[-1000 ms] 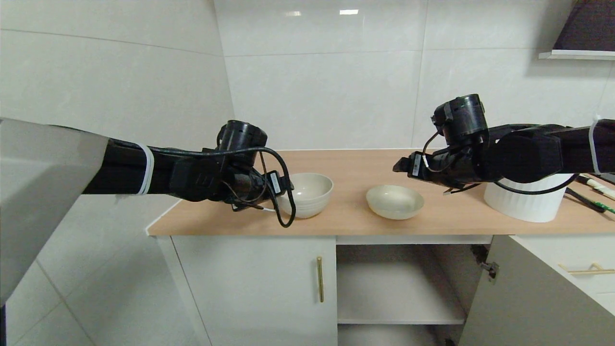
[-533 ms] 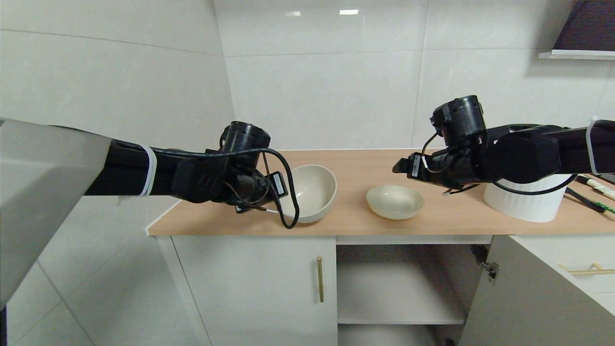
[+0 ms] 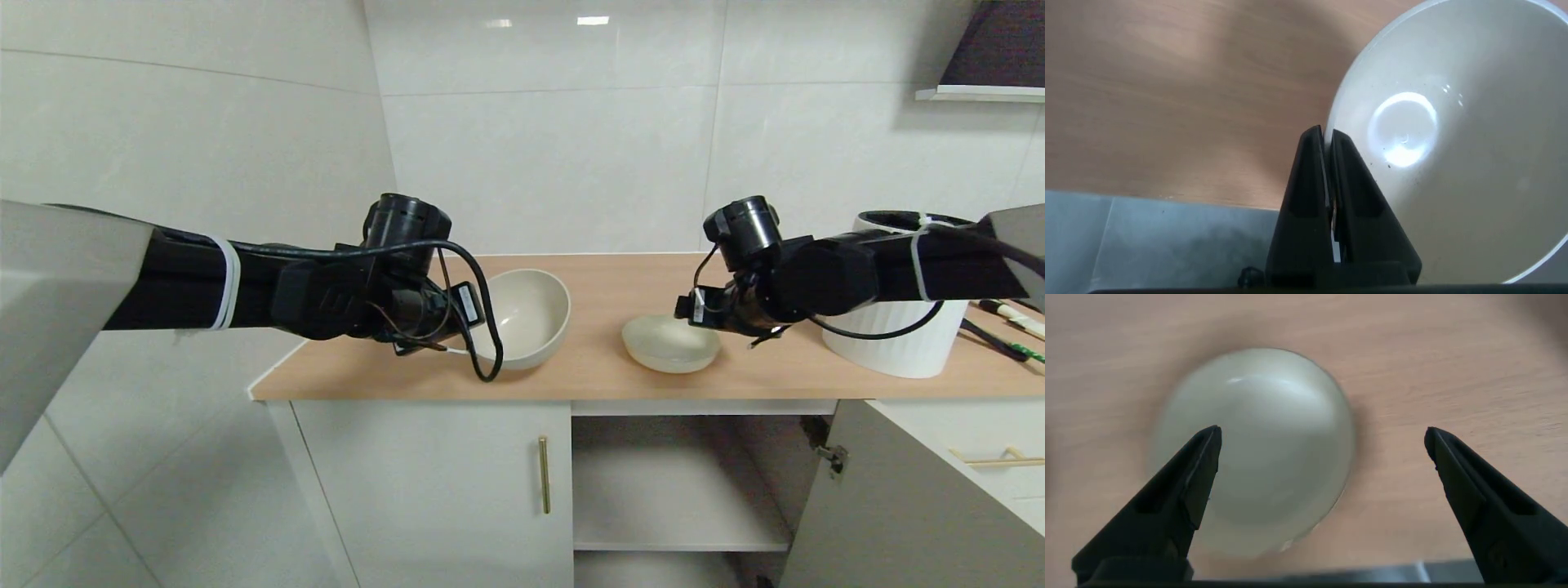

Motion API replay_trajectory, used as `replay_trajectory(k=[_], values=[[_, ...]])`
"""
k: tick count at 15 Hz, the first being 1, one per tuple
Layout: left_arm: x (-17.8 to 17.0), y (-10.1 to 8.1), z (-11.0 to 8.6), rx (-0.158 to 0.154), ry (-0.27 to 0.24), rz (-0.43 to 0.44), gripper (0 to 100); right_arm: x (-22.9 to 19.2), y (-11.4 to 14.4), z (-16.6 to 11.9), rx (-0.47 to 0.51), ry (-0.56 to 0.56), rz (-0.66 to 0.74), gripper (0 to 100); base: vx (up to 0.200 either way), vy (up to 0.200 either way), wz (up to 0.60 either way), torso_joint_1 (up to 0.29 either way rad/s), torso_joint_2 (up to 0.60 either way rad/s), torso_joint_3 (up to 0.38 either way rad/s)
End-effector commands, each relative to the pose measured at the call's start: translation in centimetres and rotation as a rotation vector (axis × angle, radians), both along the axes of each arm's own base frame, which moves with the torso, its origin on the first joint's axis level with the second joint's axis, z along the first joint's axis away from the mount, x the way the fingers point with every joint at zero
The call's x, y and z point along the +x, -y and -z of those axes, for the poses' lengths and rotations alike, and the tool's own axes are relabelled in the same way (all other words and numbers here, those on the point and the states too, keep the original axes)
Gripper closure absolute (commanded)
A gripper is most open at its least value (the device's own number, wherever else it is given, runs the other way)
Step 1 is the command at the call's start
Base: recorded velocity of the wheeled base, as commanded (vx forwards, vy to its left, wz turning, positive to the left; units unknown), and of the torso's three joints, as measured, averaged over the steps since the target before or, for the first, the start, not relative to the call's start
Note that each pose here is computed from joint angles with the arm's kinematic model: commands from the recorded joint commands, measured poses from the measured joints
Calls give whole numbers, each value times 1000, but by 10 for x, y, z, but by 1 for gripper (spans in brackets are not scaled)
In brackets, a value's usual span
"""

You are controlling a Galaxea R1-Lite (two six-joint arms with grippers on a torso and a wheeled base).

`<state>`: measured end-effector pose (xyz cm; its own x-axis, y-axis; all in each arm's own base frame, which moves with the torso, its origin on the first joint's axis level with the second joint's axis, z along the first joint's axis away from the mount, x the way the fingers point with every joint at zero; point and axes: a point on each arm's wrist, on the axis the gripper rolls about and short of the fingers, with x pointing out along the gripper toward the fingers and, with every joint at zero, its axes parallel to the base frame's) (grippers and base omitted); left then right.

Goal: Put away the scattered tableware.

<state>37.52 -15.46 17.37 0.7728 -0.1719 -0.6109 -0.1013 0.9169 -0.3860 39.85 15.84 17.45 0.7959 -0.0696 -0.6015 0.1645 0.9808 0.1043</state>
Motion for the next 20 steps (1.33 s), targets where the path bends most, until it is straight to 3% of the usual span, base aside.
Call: replay_trajectory(k=[1, 7, 8, 16, 20], values=[[-3, -1, -6, -5, 12, 0, 100, 15, -3, 26, -23, -46, 10, 0, 0, 0, 0, 0, 0, 0], [-4, -2, -8, -8, 16, -1, 100, 19, 1, 30, -27, -53, 23, 0, 0, 0, 0, 0, 0, 0], [-5, -2, -8, -8, 16, -1, 100, 19, 1, 30, -27, -53, 23, 100, 0, 0, 0, 0, 0, 0], [-8, -3, -13, -9, 24, 0, 100, 18, 4, 27, -21, -48, 27, 100, 0, 0, 0, 0, 0, 0], [-41, -15, -33, -50, 32, 66, 100, -18, 15, -21, 68, -75, -6, 100, 0, 0, 0, 0, 0, 0]])
